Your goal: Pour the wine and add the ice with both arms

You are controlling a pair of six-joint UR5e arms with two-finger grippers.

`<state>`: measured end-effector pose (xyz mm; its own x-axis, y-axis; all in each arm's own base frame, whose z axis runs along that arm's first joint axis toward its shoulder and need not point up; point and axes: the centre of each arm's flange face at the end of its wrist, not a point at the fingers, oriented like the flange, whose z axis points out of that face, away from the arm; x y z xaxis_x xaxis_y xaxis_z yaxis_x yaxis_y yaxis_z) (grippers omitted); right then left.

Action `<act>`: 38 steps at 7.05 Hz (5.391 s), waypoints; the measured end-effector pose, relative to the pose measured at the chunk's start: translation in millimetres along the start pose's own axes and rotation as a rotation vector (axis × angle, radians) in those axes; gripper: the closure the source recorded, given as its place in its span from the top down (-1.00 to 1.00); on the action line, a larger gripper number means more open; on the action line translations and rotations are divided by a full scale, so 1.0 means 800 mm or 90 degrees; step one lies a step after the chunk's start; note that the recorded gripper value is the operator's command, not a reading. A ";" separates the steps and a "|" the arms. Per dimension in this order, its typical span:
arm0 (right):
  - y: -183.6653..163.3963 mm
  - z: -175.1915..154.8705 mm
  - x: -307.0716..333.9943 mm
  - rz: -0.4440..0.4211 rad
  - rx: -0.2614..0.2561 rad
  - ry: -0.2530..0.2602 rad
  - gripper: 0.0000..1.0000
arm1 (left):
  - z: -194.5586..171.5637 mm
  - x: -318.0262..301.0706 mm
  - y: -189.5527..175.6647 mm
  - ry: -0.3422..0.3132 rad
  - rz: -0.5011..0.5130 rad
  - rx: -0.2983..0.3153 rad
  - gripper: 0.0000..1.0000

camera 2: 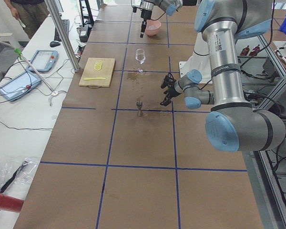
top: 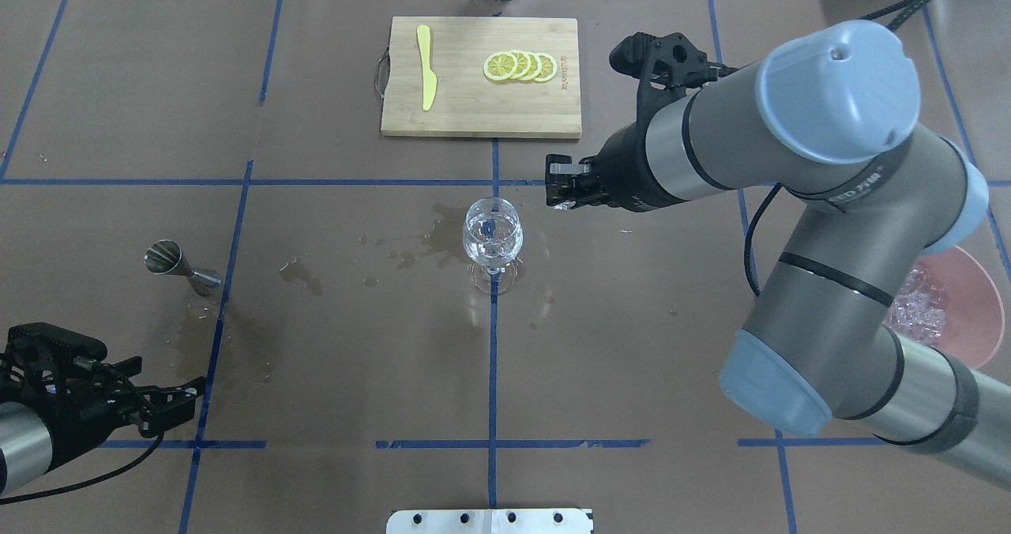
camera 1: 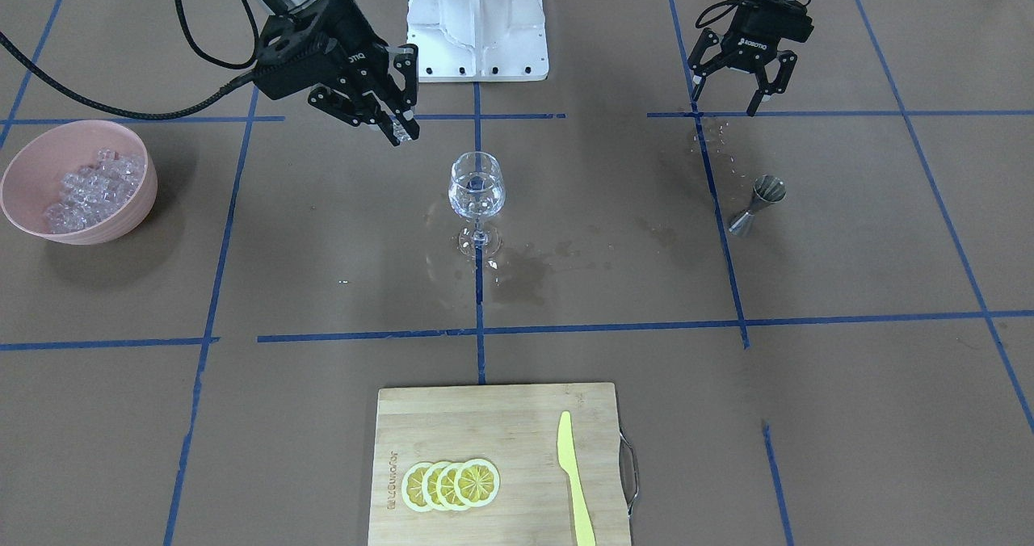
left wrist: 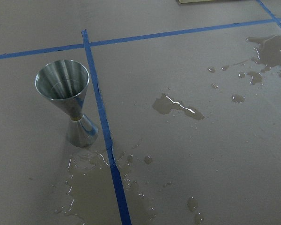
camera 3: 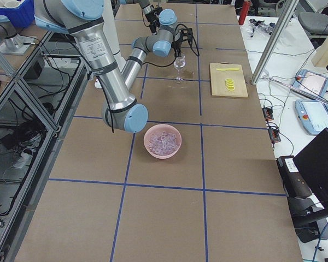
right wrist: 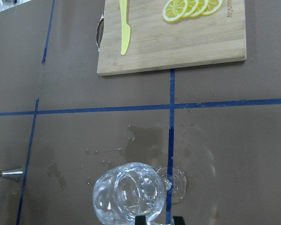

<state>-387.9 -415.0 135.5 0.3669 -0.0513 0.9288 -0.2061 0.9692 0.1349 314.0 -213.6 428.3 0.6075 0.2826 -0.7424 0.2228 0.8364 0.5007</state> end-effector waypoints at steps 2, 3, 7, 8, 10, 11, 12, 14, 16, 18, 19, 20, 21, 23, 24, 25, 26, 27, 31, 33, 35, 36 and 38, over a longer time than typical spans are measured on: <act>-0.012 0.029 -0.023 -0.001 0.004 -0.001 -1.00 | -0.011 -0.002 -0.006 0.005 0.011 -0.008 0.99; -0.017 0.038 -0.030 0.000 0.007 0.002 -1.00 | -0.013 -0.004 -0.008 0.005 0.013 -0.012 0.99; 0.000 0.064 -0.052 0.000 -0.011 0.003 -1.00 | -0.016 -0.013 -0.016 0.009 0.005 -0.031 0.99; 0.008 0.069 -0.055 0.001 -0.018 0.002 -1.00 | -0.017 -0.016 -0.020 0.007 0.008 -0.030 0.99; 0.015 0.073 -0.058 0.001 -0.019 0.004 -1.00 | -0.018 -0.022 -0.027 0.004 0.018 -0.027 0.99; 0.015 0.074 -0.059 0.001 -0.017 0.004 -1.00 | -0.017 -0.023 -0.027 0.002 0.019 -0.027 0.99; 0.015 0.074 -0.059 0.001 -0.016 0.003 -1.00 | -0.016 -0.025 -0.027 0.001 0.020 -0.027 0.99; 0.014 0.075 -0.058 0.001 -0.009 0.006 -1.00 | -0.016 -0.025 -0.027 0.000 0.020 -0.027 0.99; 0.011 0.074 -0.058 0.001 -0.002 0.007 -0.18 | -0.021 -0.021 -0.031 0.016 0.015 -0.041 0.99; 0.009 0.072 -0.061 0.002 0.001 0.005 0.40 | -0.027 -0.024 -0.041 0.029 0.016 -0.060 0.99; 0.009 0.071 -0.062 0.007 0.002 0.004 0.50 | -0.028 -0.026 -0.043 0.031 0.019 -0.063 0.99; 0.009 0.071 -0.063 0.013 0.002 0.003 0.67 | -0.030 -0.026 -0.044 0.036 0.019 -0.068 0.99; 0.009 0.071 -0.063 0.017 0.002 0.003 0.89 | -0.034 -0.026 -0.048 0.045 0.017 -0.078 0.99; 0.007 0.069 -0.064 0.020 0.004 0.001 0.99 | -0.048 -0.040 -0.071 0.064 0.027 -0.095 0.99; 0.005 0.067 -0.064 0.021 0.005 0.001 1.00 | -0.055 -0.053 -0.085 0.071 0.042 -0.105 0.99; 0.003 0.064 -0.064 0.022 0.006 0.002 1.00 | -0.062 -0.067 -0.100 0.077 0.054 -0.119 0.99; 0.002 0.059 -0.062 0.023 0.008 0.001 1.00 | -0.067 -0.079 -0.118 0.078 0.069 -0.130 0.99; 0.000 0.052 -0.060 0.024 0.011 0.001 1.00 | -0.069 -0.090 -0.139 0.071 0.087 -0.135 0.99; -0.044 -0.005 -0.028 0.050 0.013 0.032 1.00 | -0.087 -0.128 -0.271 -0.020 0.166 -0.123 1.00; -0.079 -0.034 0.037 0.038 0.003 0.074 1.00 | -0.102 -0.163 -0.326 -0.076 0.190 -0.131 1.00; -0.108 -0.046 0.100 -0.014 -0.021 0.161 1.00 | -0.106 -0.238 -0.346 -0.077 0.154 -0.158 1.00; -0.121 -0.052 0.132 -0.049 -0.043 0.214 1.00 | -0.105 -0.294 -0.351 -0.083 0.131 -0.172 1.00; -0.150 -0.075 0.223 -0.110 -0.089 0.300 1.00 | -0.096 -0.376 -0.349 -0.100 0.079 -0.194 1.00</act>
<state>-243.0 -526.2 264.4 0.7597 -0.1300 0.6371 0.0045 0.9808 0.1948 10.7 -496.2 477.7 0.7304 0.3357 -0.5949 -0.0840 0.9085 0.4094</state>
